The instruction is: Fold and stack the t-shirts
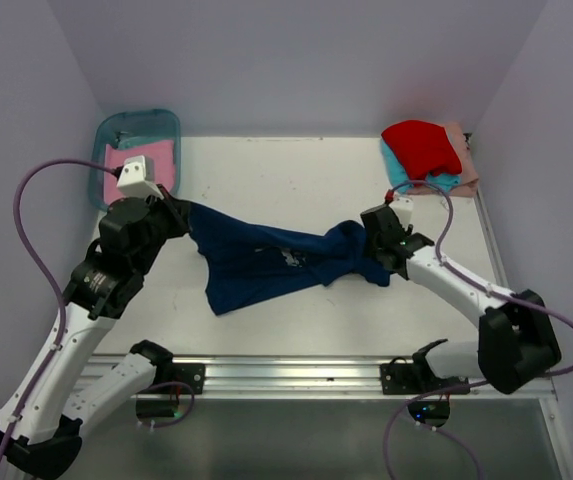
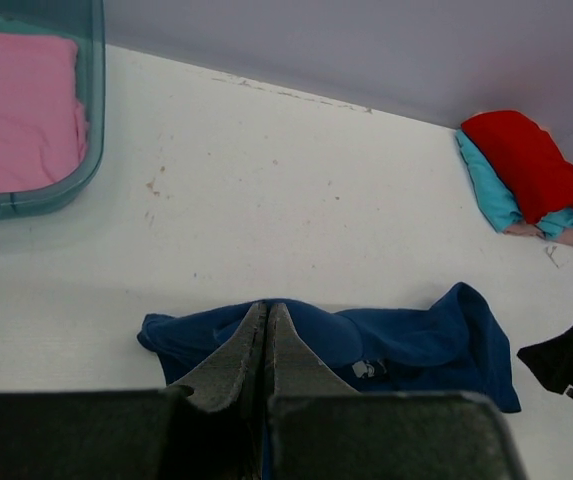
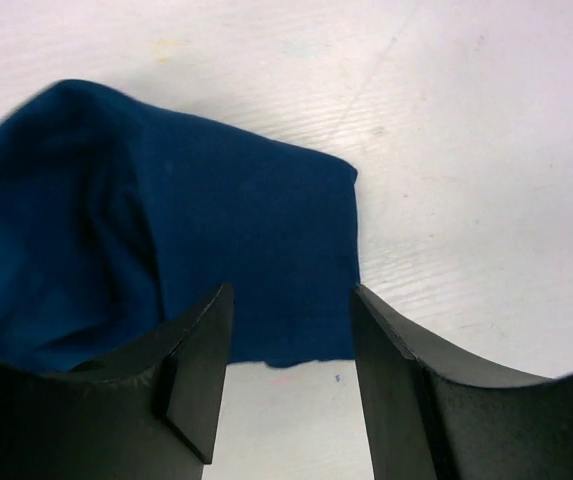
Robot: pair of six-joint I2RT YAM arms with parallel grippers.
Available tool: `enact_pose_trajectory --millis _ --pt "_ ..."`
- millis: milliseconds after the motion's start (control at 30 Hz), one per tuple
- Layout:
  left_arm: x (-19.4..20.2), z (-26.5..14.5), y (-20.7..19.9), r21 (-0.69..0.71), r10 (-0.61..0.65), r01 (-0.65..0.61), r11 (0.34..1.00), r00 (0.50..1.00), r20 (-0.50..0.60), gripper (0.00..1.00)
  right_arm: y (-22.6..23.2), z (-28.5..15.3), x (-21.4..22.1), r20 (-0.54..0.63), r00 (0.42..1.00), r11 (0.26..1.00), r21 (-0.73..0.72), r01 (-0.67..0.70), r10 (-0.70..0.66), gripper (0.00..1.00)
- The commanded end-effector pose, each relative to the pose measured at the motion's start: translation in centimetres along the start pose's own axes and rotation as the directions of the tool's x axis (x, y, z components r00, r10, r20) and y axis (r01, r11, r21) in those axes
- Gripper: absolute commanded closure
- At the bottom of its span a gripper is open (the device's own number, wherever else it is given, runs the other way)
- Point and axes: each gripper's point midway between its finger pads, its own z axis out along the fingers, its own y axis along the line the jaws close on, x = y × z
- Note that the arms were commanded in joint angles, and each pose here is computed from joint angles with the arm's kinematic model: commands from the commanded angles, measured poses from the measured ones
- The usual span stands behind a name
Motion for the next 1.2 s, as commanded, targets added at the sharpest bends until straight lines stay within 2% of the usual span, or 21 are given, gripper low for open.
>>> enact_pose_trajectory --millis 0,100,133,233,300,433,533,700,933,1167 --pt "-0.7 -0.3 0.5 -0.021 0.017 -0.016 1.000 0.999 0.032 1.00 1.7 -4.0 -2.4 0.103 0.994 0.984 -0.174 -0.026 0.045 0.47" --pt "-0.3 0.1 0.2 -0.007 0.011 -0.011 1.000 1.000 0.023 1.00 3.3 -6.7 -2.4 0.094 0.994 0.941 -0.339 -0.012 0.046 0.46" --pt "0.0 0.4 0.1 -0.002 0.010 -0.010 1.000 1.000 0.013 1.00 4.8 -7.5 -1.5 0.044 0.999 0.905 -0.425 0.000 0.021 0.46" --pt "0.5 0.8 -0.2 0.009 0.001 -0.001 1.000 1.000 0.000 1.00 7.7 -8.4 0.6 -0.036 0.999 0.834 -0.552 0.011 -0.038 0.48" --pt "0.6 0.9 -0.3 0.013 -0.002 0.002 1.000 1.000 -0.003 1.00 9.2 -8.4 1.5 -0.051 0.997 0.802 -0.597 0.022 -0.065 0.50" --pt "0.5 1.0 -0.4 0.018 -0.005 0.005 1.000 1.000 -0.003 1.00 12.4 -7.8 5.0 -0.091 0.973 0.763 -0.637 0.106 -0.211 0.52" --pt "0.5 1.0 -0.4 0.018 -0.008 0.008 1.000 1.000 -0.003 1.00 14.5 -8.1 6.2 -0.074 0.955 0.727 -0.666 0.168 -0.288 0.52" --pt "0.5 0.9 -0.4 0.017 -0.010 0.010 1.000 1.000 -0.003 1.00 15.9 -6.8 8.2 -0.092 0.921 0.715 -0.662 0.226 -0.377 0.52" --pt "0.6 1.0 -0.3 0.012 -0.009 0.009 1.000 1.000 -0.002 1.00 16.7 -5.9 9.2 -0.086 0.897 0.710 -0.646 0.281 -0.433 0.54" --pt "0.8 1.1 -0.2 0.010 -0.006 0.007 1.000 1.000 -0.006 1.00 16.0 -5.8 7.1 -0.024 0.894 0.744 -0.566 0.356 -0.447 0.55"
